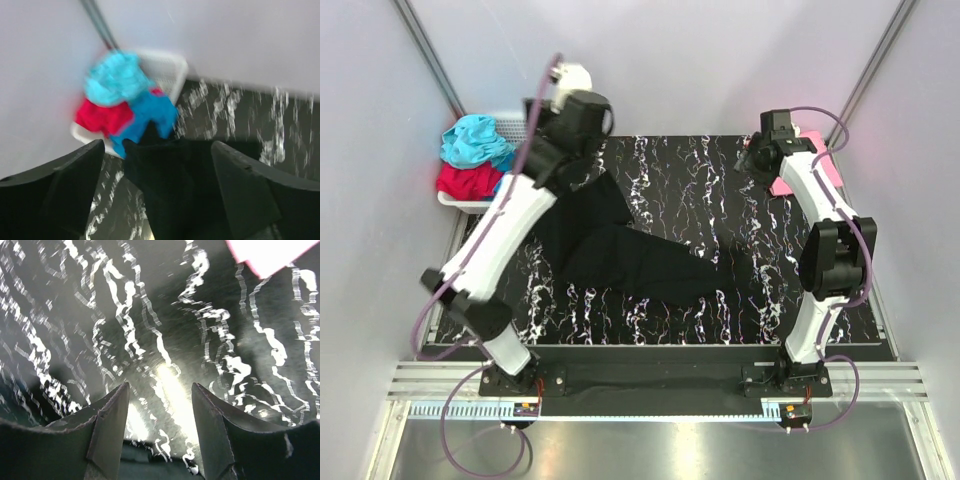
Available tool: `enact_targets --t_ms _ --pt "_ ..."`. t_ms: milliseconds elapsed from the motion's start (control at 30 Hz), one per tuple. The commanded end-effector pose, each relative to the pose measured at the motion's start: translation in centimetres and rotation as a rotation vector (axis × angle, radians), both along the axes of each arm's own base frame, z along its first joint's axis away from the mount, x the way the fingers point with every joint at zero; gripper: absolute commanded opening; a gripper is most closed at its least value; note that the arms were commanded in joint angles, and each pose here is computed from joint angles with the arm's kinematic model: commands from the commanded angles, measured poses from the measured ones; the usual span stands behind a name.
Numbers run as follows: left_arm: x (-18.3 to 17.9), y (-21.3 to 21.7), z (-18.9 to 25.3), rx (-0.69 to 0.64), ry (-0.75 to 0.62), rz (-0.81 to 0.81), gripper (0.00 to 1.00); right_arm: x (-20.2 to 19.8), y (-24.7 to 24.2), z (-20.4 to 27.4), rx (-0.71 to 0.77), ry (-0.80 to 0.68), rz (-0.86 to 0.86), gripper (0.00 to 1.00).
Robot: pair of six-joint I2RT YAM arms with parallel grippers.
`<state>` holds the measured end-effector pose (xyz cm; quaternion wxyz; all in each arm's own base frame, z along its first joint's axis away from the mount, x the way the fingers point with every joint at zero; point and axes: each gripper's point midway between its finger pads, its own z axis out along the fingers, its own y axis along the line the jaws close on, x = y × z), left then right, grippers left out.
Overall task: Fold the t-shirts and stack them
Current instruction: Flatten the tshirt out
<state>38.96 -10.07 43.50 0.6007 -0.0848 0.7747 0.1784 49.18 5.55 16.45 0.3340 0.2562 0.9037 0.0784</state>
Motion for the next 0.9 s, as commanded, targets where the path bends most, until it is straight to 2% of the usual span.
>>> enact_targets --t_ms 0,33,133,233,333,433,500,667,867 --pt "2.0 -5.0 -12.0 -0.090 0.288 -0.123 0.99 -0.1 3.9 2.2 0.018 -0.065 0.143 0.61" --pt "2.2 -5.4 -15.4 -0.074 0.370 -0.112 0.99 -0.2 4.7 2.7 0.019 -0.077 0.166 0.61" --pt "2.3 -5.5 -17.9 -0.085 0.421 -0.052 0.99 -1.6 8.3 3.1 0.060 -0.074 0.304 0.61" --pt "2.6 -5.8 -16.7 -0.134 0.378 -0.057 0.99 -3.8 12.2 2.3 0.120 -0.028 0.451 0.60" --pt "3.1 -5.6 -15.7 -0.154 0.341 -0.047 0.99 -5.8 14.3 0.7 0.131 0.022 0.503 0.58" --pt "3.8 -5.4 -17.3 -0.162 0.387 -0.049 0.99 -6.6 13.9 -0.9 0.105 0.057 0.483 0.57" --pt "4.1 -6.1 -19.2 -0.219 0.455 -0.094 0.99 -6.5 13.4 -1.2 0.082 0.061 0.469 0.57" --pt "6.0 -6.1 -24.9 -0.478 0.657 -0.164 0.88 -7.2 13.9 -0.2 0.116 0.056 0.483 0.57" --pt "9.7 -5.6 -25.8 -0.540 0.660 -0.204 0.84 -8.2 14.2 -0.4 0.136 0.072 0.495 0.56"
